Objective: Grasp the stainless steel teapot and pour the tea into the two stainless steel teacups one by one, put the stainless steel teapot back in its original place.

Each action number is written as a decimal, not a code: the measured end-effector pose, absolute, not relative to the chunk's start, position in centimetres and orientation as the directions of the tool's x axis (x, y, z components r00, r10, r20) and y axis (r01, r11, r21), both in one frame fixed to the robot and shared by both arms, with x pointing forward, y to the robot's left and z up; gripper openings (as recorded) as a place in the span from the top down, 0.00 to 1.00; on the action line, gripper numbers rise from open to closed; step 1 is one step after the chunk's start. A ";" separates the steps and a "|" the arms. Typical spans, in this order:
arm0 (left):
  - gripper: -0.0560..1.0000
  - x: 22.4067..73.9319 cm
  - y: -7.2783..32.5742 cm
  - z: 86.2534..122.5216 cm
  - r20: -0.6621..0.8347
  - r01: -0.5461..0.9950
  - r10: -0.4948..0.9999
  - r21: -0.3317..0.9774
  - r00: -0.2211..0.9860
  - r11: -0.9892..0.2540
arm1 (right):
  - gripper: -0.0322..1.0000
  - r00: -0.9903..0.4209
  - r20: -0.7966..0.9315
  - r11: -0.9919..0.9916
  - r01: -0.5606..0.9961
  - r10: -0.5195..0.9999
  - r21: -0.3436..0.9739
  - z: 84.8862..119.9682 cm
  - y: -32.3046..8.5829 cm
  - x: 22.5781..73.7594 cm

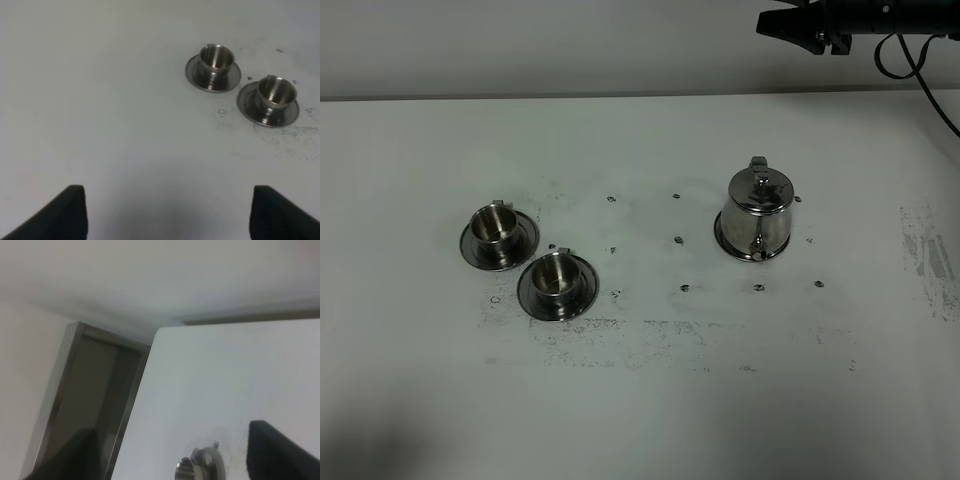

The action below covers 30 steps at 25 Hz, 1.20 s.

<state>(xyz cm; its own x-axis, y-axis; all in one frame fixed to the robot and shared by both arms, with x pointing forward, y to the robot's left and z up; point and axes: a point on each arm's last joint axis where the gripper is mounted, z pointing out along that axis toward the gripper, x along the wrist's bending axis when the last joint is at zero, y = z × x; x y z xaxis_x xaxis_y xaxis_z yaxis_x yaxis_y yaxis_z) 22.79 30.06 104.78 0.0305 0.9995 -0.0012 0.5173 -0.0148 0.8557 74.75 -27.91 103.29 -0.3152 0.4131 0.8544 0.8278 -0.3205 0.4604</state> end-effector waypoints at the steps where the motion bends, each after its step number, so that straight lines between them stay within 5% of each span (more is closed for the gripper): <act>1: 0.34 22.8 30.1 104.8 -0.001 0.517 1.000 0.856 0.031 -0.015 | 0.40 -0.318 0.853 -0.318 0.828 0.413 0.462 103.3 -27.9 74.7; 10: 0.34 22.8 30.1 104.8 -0.002 0.517 1.000 0.856 0.031 -0.014 | 0.40 -0.474 0.710 -0.137 0.774 0.521 0.618 105.9 -26.5 74.4; 18: 0.34 22.8 30.1 104.8 -0.002 0.517 1.000 0.856 0.031 -0.014 | 0.40 -0.674 0.385 0.259 0.650 0.630 0.714 112.3 -17.3 69.6; 24: 0.34 22.8 30.1 104.8 -0.002 0.517 1.000 0.856 0.031 -0.014 | 0.40 -0.638 0.127 0.468 0.672 0.760 0.574 111.2 -13.3 67.6; 30: 0.34 22.8 30.1 104.8 -0.002 0.517 1.000 0.856 0.031 -0.014 | 0.40 -0.489 -0.095 0.461 0.714 0.867 0.527 110.0 -15.3 68.9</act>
<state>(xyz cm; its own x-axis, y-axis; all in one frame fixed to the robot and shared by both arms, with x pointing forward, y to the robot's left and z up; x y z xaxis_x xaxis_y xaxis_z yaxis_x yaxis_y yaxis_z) 22.79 30.05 104.78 0.0305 0.9995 -0.0023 0.5173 -0.0138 0.8557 68.90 -15.31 110.03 -0.4890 0.8671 -0.0952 0.7141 0.4606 0.5271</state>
